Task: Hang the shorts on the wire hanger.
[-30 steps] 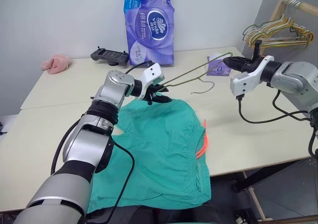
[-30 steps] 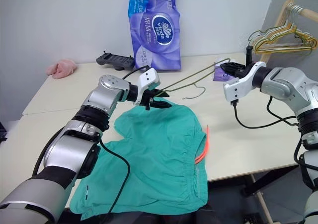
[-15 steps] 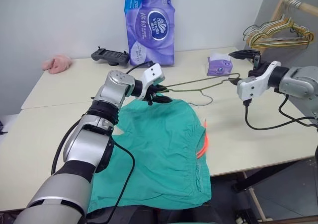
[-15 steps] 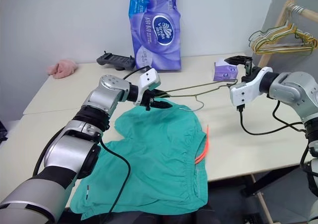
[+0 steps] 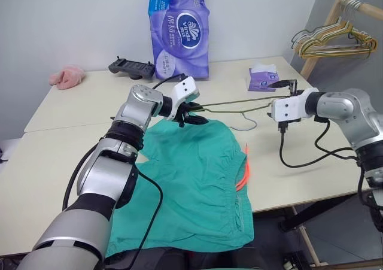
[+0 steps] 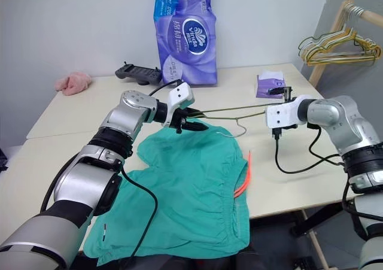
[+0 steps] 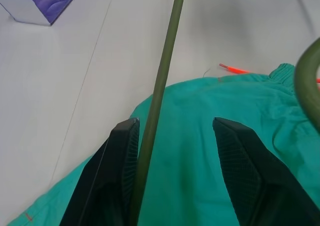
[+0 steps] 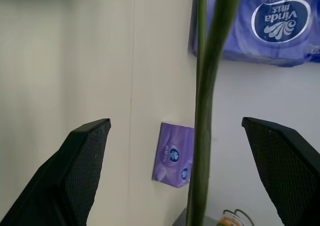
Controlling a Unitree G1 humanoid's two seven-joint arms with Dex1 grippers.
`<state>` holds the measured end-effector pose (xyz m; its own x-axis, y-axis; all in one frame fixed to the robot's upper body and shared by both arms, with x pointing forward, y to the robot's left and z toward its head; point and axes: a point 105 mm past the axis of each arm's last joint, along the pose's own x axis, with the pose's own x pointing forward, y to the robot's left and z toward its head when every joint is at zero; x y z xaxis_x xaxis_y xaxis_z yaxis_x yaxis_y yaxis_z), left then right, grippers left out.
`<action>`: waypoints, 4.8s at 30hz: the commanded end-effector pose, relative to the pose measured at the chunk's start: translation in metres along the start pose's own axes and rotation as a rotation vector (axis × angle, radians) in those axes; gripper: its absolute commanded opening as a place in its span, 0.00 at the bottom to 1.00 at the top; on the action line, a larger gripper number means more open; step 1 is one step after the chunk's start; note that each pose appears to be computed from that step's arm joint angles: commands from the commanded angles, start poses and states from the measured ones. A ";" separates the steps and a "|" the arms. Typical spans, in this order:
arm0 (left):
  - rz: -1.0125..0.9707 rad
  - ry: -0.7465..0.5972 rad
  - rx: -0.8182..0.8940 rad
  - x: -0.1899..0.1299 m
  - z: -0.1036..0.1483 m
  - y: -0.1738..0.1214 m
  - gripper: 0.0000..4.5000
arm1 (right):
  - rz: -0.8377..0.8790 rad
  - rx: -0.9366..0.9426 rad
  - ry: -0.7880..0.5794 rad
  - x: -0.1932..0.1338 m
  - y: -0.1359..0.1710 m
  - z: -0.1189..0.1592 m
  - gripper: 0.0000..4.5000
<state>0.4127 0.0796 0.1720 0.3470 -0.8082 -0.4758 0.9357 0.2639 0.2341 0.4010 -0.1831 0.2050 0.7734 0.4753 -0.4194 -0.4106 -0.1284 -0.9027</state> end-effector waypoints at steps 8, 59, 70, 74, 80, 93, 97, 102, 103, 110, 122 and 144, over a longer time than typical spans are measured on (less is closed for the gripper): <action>0.013 -0.026 0.045 -0.006 0.013 0.003 0.48 | -0.054 -0.004 0.044 -0.013 -0.023 0.001 1.00; 0.060 -0.306 0.128 -0.073 0.049 0.009 1.00 | 0.124 0.583 0.157 -0.053 0.046 -0.054 0.00; -0.033 -0.461 0.111 -0.055 0.035 -0.072 1.00 | 0.516 1.336 0.103 -0.092 0.121 -0.011 0.00; -0.052 -0.472 0.019 -0.051 0.012 -0.113 1.00 | 0.799 1.588 0.054 -0.130 0.155 0.032 0.00; 0.028 -0.419 -0.072 -0.055 -0.030 -0.145 1.00 | 1.054 1.846 -0.003 -0.174 0.190 0.079 0.00; 0.127 -0.384 -0.098 -0.053 -0.059 -0.158 1.00 | 1.210 2.069 -0.004 -0.221 0.245 0.126 0.00; 0.122 -0.386 -0.101 -0.051 -0.059 -0.160 1.00 | 1.173 2.108 0.023 -0.223 0.249 0.121 0.00; 0.115 -0.389 -0.091 -0.048 -0.056 -0.158 1.00 | 1.143 2.136 0.064 -0.226 0.261 0.118 0.00; 0.115 -0.388 -0.089 -0.049 -0.056 -0.157 1.00 | 1.138 2.140 0.069 -0.226 0.263 0.117 0.00; 0.109 -0.387 -0.081 -0.049 -0.052 -0.153 1.00 | 1.136 2.159 0.169 -0.240 0.286 0.110 0.00; 0.085 -0.384 -0.075 -0.047 -0.050 -0.154 1.00 | 1.116 2.129 0.081 -0.217 0.279 0.116 0.00; 0.105 -0.376 -0.084 -0.048 -0.054 -0.155 1.00 | 1.093 2.149 0.145 -0.205 0.276 0.096 0.00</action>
<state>0.2548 0.1068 0.1021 0.4053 -0.9039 -0.1368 0.9102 0.3850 0.1527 0.0804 -0.2266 0.0455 -0.0070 0.8336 -0.5523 -0.1445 0.5457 0.8254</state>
